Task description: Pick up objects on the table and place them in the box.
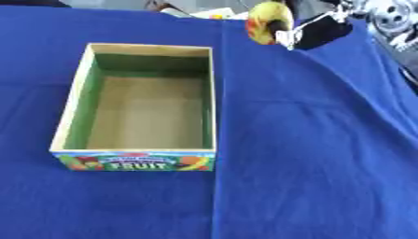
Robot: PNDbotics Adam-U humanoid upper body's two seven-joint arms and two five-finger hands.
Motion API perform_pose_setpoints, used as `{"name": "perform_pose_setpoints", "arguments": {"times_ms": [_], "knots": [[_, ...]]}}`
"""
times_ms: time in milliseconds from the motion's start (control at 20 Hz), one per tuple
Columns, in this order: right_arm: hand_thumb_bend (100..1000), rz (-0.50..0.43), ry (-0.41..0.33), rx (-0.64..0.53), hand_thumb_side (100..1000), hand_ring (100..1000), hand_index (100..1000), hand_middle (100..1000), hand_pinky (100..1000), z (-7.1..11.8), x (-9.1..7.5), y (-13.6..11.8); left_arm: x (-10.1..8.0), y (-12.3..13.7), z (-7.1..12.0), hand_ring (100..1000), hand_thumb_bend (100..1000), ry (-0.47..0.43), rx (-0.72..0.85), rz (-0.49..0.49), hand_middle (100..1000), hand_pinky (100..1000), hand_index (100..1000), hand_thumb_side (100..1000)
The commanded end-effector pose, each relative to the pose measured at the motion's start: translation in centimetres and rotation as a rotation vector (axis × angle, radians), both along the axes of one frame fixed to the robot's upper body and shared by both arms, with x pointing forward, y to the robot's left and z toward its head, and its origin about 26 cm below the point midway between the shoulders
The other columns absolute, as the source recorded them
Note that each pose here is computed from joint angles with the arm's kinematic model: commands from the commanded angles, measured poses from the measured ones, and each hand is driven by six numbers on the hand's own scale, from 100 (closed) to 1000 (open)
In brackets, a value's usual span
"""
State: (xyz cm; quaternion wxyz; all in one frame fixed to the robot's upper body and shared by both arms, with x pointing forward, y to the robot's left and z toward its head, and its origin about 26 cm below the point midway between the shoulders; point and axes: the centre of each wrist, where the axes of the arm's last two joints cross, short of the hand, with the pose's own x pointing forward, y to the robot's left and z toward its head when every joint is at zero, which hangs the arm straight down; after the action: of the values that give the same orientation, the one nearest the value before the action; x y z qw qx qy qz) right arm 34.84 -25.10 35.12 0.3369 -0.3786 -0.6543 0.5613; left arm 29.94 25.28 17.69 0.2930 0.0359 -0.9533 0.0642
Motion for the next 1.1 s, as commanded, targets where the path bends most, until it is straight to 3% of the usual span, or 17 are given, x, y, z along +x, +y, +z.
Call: {"name": "perform_pose_setpoints", "arguments": {"times_ms": [50,300,550,750,950,1100], "knots": [[100,0.060,-0.046,-0.001,198,521,444,350,696,1.8,-0.5,1.7,-0.2,0.0,0.6,841,100,-0.022,0.020,-0.011,834,568,739,1000],[100,0.137,-0.091,0.014,198,509,443,346,692,3.3,-0.2,4.9,-0.2,-0.3,0.7,840,100,-0.025,0.017,-0.032,833,569,740,1000],[100,0.176,-0.080,0.075,198,503,434,338,690,2.8,0.8,7.3,-0.2,-0.5,0.7,839,100,-0.026,0.009,-0.045,832,569,740,1000],[100,0.176,-0.080,0.100,198,502,432,336,688,0.4,2.9,11.9,-0.2,-0.4,0.6,839,100,-0.024,0.002,-0.044,832,570,740,1000],[100,0.164,-0.094,0.063,198,506,434,338,688,-1.7,4.2,14.4,-0.1,-0.5,0.7,837,100,-0.033,-0.003,-0.048,829,570,739,1000],[100,0.155,-0.061,0.049,198,503,443,343,682,-3.6,5.1,15.6,-0.1,-0.5,0.8,832,100,-0.040,-0.009,-0.050,827,565,737,1000]]}}
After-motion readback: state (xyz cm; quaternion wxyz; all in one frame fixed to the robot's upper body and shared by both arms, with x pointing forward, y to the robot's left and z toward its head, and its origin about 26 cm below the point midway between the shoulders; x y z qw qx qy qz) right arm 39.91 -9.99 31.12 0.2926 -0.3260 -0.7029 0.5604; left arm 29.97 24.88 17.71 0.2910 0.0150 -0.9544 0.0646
